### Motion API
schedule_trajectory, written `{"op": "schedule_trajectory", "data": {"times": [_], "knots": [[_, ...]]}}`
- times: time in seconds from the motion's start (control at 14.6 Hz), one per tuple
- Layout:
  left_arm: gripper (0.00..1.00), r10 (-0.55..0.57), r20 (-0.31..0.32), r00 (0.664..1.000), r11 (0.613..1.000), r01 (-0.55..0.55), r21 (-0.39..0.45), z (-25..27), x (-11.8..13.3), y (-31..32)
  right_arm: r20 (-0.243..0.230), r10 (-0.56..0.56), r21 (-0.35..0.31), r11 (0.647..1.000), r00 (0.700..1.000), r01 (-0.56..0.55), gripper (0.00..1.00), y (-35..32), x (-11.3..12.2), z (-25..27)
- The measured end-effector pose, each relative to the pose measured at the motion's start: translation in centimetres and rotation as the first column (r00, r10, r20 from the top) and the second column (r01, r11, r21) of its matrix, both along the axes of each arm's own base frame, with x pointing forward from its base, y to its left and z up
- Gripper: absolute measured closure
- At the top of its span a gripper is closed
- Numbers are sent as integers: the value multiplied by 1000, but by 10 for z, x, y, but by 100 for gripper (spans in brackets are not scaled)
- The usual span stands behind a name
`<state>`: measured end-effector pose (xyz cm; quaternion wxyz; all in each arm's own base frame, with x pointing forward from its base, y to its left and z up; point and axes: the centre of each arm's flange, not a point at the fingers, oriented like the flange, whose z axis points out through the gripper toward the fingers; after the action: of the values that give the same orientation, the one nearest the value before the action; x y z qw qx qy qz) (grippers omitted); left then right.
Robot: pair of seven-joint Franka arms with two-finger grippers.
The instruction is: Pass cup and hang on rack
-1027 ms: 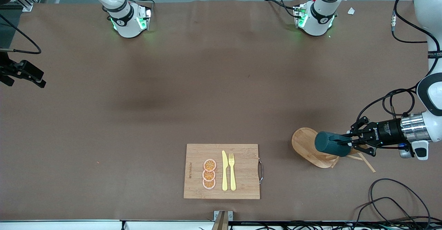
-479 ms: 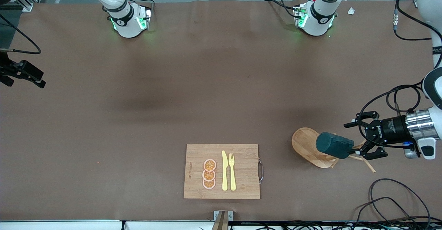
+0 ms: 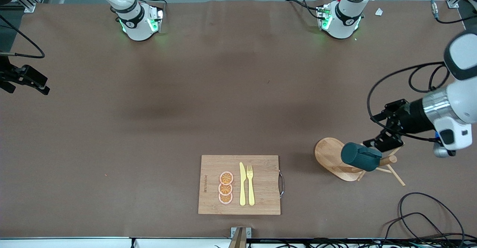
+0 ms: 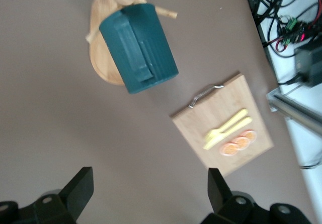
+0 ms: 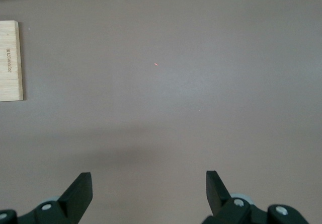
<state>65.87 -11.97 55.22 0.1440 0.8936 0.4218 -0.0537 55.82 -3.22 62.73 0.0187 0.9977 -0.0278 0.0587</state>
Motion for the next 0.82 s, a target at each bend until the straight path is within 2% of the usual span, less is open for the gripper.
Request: {"op": "schedule_trajectory", "data": {"times": [0.07, 0.21, 0.27, 0.41, 0.68, 0.82], "knots": [[0, -61, 19, 998, 997, 59, 57, 11, -10, -17, 0, 0, 0, 1000, 1000, 0, 0, 0, 0, 0], [0, -173, 8, 985, 973, 169, 159, 27, -32, -40, 0, -1, 0, 1000, 1000, 1, 0, -1, 0, 0], [0, -237, 3, 972, 952, 231, 200, 34, -40, -45, 0, -1, 0, 1000, 1000, 1, 0, -1, 0, 0], [0, -388, -8, 922, 887, 375, 268, 49, -55, -47, 0, -1, 0, 1000, 1000, 1, 0, -1, 0, 0], [0, -568, -63, 821, 769, 556, 316, 81, -85, -36, 0, -3, 0, 1000, 1000, 3, 0, -1, 0, 0], [0, -605, -97, 790, 730, 600, 328, 93, -98, -22, 0, -4, 0, 1000, 1000, 4, 0, -2, 0, 0]]}}
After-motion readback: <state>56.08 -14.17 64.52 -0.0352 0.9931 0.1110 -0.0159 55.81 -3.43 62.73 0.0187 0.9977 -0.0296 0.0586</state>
